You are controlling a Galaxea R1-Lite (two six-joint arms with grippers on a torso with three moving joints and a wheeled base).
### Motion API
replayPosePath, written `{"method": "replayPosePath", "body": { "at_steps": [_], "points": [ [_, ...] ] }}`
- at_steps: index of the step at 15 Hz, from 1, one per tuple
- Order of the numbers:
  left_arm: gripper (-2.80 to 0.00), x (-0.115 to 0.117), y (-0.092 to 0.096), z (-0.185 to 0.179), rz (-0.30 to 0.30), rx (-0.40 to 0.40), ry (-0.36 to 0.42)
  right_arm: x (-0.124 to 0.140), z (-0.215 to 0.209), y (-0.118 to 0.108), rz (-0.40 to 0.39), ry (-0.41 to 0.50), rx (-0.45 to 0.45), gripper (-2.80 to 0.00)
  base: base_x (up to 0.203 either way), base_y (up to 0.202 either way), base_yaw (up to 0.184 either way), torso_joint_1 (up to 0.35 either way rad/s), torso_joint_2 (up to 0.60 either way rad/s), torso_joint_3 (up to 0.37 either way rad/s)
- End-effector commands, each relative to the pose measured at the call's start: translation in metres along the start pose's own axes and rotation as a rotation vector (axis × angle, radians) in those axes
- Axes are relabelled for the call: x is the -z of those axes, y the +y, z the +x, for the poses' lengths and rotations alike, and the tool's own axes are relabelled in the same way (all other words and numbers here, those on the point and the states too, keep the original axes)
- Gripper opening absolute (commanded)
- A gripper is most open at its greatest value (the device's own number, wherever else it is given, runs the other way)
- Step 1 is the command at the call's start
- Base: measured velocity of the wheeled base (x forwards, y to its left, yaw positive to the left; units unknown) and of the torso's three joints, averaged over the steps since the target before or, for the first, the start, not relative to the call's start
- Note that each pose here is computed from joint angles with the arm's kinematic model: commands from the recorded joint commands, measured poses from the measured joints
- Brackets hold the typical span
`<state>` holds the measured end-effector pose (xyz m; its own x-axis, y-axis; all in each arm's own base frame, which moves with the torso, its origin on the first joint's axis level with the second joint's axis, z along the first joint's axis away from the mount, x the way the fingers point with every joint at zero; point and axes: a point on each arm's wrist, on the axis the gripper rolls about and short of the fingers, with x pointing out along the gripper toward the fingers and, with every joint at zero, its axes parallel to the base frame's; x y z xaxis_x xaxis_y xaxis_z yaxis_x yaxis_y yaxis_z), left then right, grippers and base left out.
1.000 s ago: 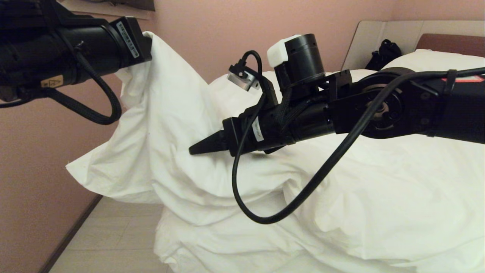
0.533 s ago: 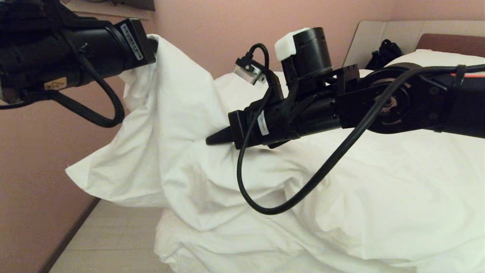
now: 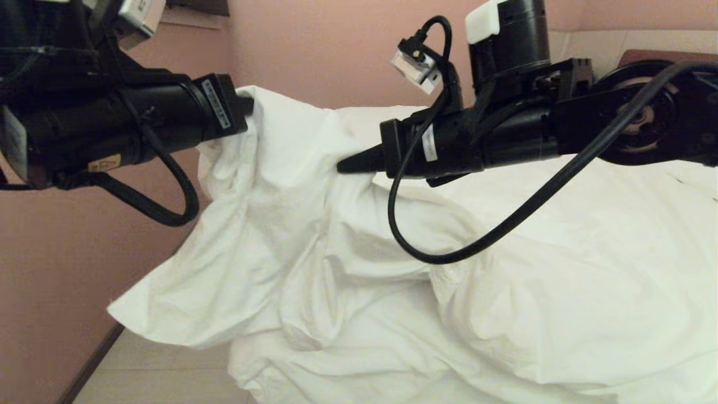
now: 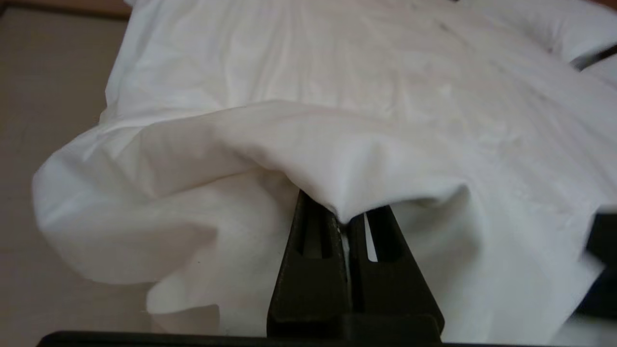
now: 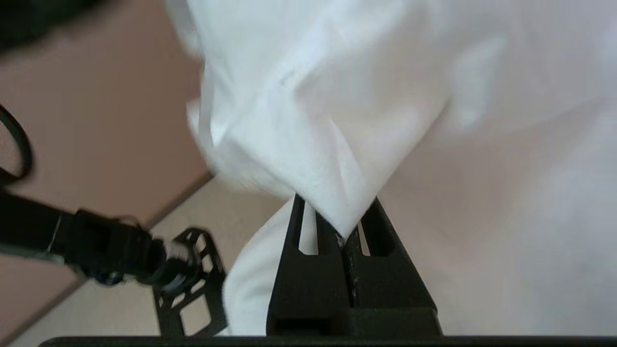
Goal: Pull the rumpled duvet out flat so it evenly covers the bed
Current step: Flatten the corners of the folded blanket
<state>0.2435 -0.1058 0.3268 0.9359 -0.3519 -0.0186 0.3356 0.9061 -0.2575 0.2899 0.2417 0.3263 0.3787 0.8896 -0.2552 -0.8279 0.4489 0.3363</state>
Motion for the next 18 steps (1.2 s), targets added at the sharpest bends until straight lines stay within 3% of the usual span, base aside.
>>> {"method": "replayPosePath", "body": {
  "at_steps": [1,4,5,12,18],
  "points": [
    [-2.8,0.006,0.002,-0.004,0.0,-0.008,0.017,-0.008,-0.015,-0.001,-0.005,-0.032,0.014,-2.8,0.0,0.0,0.0,0.0,0.0,0.0],
    [-2.8,0.004,0.001,-0.004,0.004,-0.01,0.011,-0.008,-0.018,-0.004,0.002,-0.029,0.025,-2.8,0.0,0.0,0.0,0.0,0.0,0.0],
    [0.0,0.004,0.001,-0.004,0.005,-0.011,0.009,-0.008,-0.019,-0.004,0.002,-0.029,0.025,-2.8,0.0,0.0,0.0,0.0,0.0,0.0],
    [0.0,0.002,0.001,-0.014,0.001,-0.005,0.004,-0.01,-0.022,-0.007,0.017,-0.042,0.033,-2.8,0.0,0.0,0.0,0.0,0.0,0.0],
    [0.0,0.013,0.014,-0.093,0.004,-0.053,0.06,-0.013,-0.022,-0.011,0.049,-0.071,0.037,-2.8,0.0,0.0,0.0,0.0,0.0,0.0]
  ]
}}
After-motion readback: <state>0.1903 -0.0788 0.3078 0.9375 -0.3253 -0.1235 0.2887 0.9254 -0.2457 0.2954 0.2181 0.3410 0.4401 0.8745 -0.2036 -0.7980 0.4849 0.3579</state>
